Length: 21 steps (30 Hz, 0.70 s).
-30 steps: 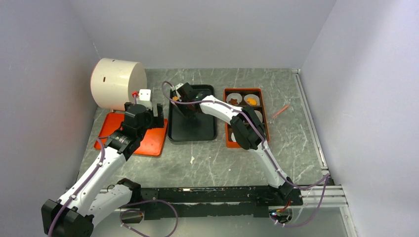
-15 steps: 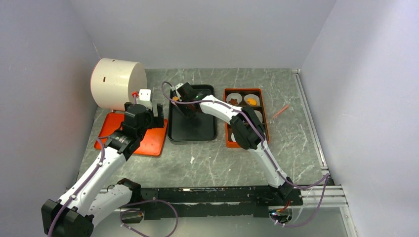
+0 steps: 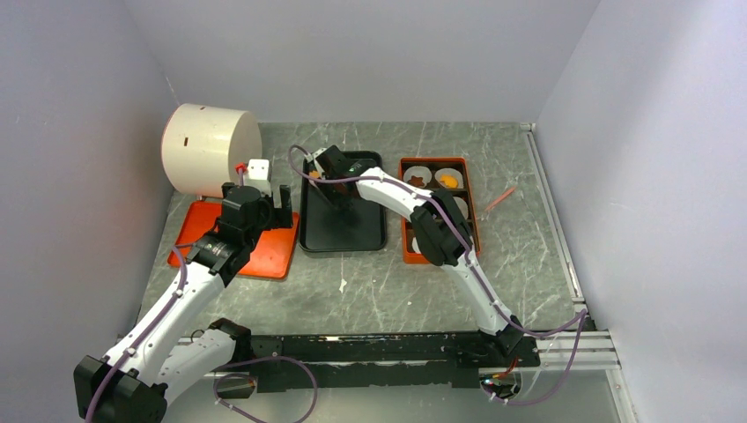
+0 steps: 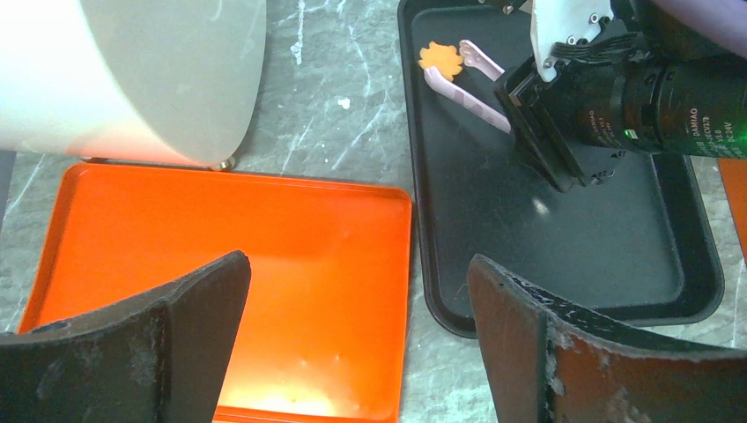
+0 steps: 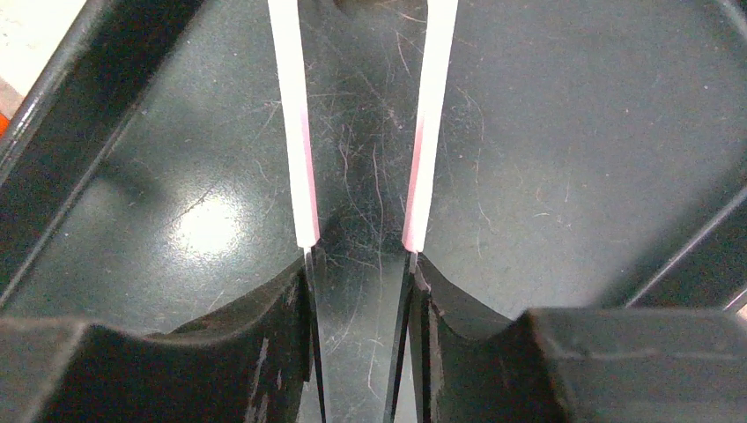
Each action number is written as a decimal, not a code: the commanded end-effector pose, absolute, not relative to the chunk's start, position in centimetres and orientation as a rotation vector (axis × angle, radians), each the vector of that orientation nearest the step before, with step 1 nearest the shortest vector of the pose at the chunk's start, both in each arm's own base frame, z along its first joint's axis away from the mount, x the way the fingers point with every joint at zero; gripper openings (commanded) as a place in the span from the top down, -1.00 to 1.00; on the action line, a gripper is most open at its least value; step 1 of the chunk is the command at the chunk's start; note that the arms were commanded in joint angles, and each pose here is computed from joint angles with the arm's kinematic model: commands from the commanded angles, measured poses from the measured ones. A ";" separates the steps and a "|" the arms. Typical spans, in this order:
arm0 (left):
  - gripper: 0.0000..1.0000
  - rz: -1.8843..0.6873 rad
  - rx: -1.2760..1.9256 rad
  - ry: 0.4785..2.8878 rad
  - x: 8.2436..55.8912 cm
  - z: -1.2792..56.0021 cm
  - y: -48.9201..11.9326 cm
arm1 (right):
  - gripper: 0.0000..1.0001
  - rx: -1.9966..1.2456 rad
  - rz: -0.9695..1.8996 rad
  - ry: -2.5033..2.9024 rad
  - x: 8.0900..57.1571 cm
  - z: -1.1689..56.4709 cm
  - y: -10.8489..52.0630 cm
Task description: Pack the cookies
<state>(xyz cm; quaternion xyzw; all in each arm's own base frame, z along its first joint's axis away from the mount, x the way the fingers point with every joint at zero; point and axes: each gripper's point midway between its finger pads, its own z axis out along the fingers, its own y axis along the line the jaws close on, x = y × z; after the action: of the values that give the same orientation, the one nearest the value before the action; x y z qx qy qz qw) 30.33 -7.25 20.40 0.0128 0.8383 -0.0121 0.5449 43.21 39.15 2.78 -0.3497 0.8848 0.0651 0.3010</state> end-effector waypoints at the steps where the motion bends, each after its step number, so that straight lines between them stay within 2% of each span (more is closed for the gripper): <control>1: -0.96 -0.073 -0.003 1.929 30.7 22.7 -7.5 | 0.21 -0.909 0.156 2.322 44.2 4.0 38.9; 6: -0.96 -0.075 -0.003 1.925 30.6 22.8 -7.5 | 0.30 -0.908 0.165 2.321 44.3 4.1 39.1; 10: -0.96 -0.073 -0.003 1.925 30.7 22.8 -7.5 | 0.47 -0.906 0.174 2.311 44.3 4.7 39.1; 21: -0.96 -0.074 -0.005 1.919 30.6 22.9 -7.4 | 0.62 -0.869 0.202 2.300 41.5 9.2 36.6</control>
<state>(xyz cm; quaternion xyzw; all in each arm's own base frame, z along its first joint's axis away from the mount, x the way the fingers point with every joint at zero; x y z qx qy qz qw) 30.33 -7.25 20.43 0.0127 0.8380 -0.0123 0.5454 41.51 37.01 2.85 -0.3501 0.8916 0.0567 0.2815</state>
